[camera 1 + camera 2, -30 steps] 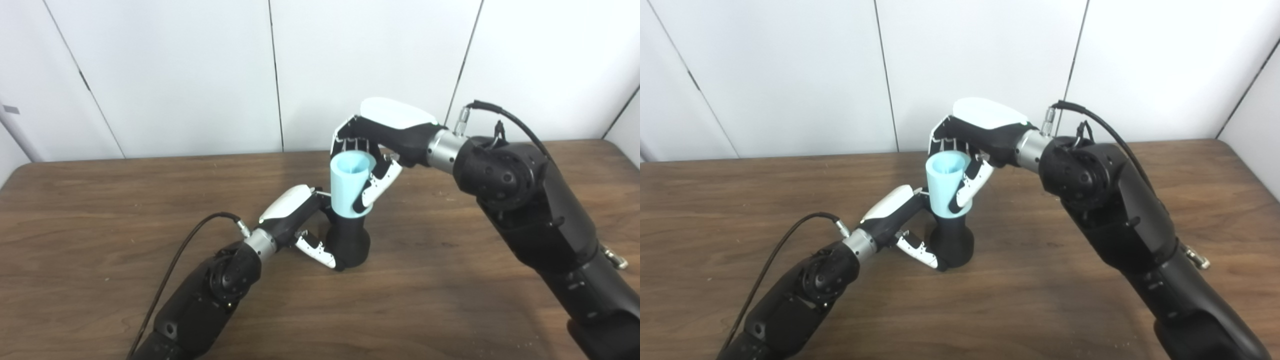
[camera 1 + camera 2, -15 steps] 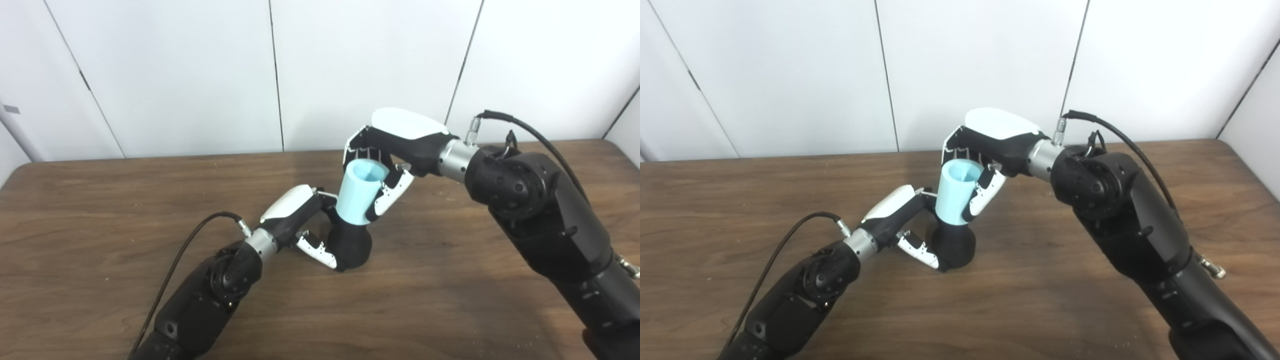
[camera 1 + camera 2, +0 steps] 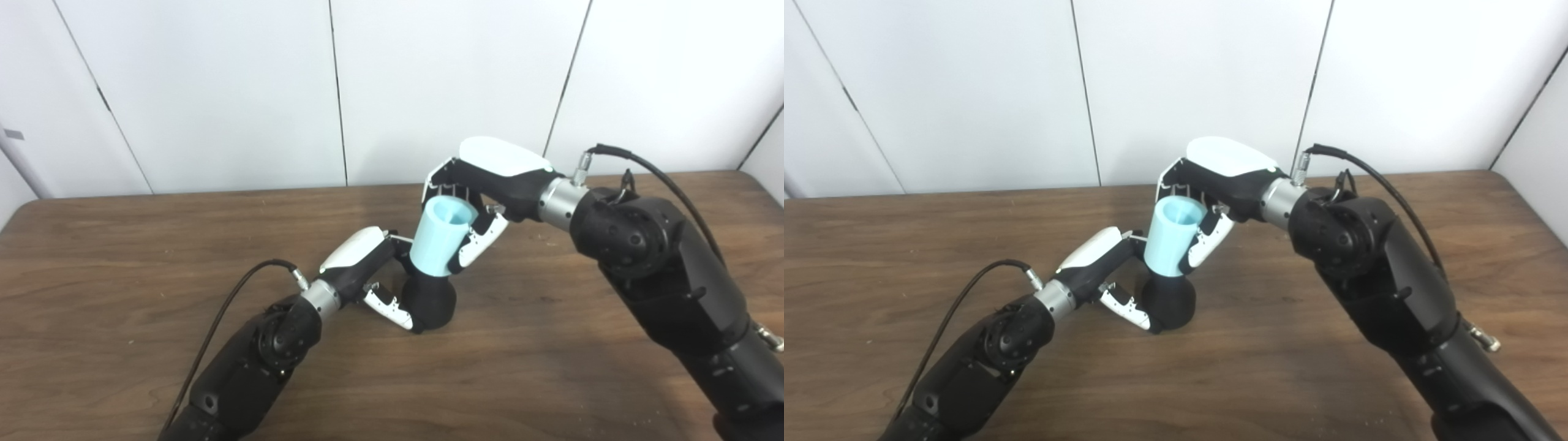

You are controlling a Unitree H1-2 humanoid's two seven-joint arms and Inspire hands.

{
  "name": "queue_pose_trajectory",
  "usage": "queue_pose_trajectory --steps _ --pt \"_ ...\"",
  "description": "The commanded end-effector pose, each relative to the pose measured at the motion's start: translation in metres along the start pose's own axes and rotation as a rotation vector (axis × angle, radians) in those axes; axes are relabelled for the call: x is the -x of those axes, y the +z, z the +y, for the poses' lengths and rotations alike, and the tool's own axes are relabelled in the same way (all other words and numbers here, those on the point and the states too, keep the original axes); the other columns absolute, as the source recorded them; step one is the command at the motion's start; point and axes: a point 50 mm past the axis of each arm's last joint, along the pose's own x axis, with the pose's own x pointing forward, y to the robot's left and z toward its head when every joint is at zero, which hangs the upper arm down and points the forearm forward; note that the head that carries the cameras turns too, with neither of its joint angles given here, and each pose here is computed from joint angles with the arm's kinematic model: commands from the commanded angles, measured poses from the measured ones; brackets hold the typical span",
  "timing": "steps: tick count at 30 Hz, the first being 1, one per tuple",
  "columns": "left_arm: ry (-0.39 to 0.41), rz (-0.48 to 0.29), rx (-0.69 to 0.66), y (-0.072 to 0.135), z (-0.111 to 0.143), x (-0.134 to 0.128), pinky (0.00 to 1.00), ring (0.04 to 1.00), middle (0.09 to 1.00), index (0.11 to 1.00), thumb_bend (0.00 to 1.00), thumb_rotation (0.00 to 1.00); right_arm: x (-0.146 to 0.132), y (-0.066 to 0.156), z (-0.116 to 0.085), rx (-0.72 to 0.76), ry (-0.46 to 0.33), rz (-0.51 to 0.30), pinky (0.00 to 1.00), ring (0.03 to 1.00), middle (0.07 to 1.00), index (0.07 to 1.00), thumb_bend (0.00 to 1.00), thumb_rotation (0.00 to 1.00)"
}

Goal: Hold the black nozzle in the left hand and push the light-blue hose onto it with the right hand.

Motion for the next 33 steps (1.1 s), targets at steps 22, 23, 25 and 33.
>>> queue_pose_trajectory --steps 22,23,25,33 --pt "-0.202 0.111 -0.002 -0.019 -0.043 0.012 1.0 0.617 0.487 0.481 0.53 0.0 -0.01 0.018 0.013 0.038 0.05 -0.116 0.3 0.401 0.442 0.52 0.52 0.0" --pt "-0.203 0.111 -0.001 -0.019 -0.043 0.012 1.0 0.616 0.486 0.482 0.53 0.0 -0.01 0.017 0.013 0.04 0.053 -0.112 0.31 0.402 0.443 0.52 0.52 0.0" --pt "-0.204 0.111 -0.001 -0.019 -0.043 0.012 1.0 0.615 0.486 0.482 0.53 0.0 -0.009 0.016 0.012 0.041 0.056 -0.111 0.31 0.403 0.443 0.52 0.52 0.0" --pt "-0.206 0.115 -0.006 -0.019 -0.043 0.012 1.0 0.612 0.483 0.483 0.53 0.0 -0.005 0.01 0.013 0.04 0.065 -0.088 0.32 0.409 0.441 0.519 0.52 0.0"
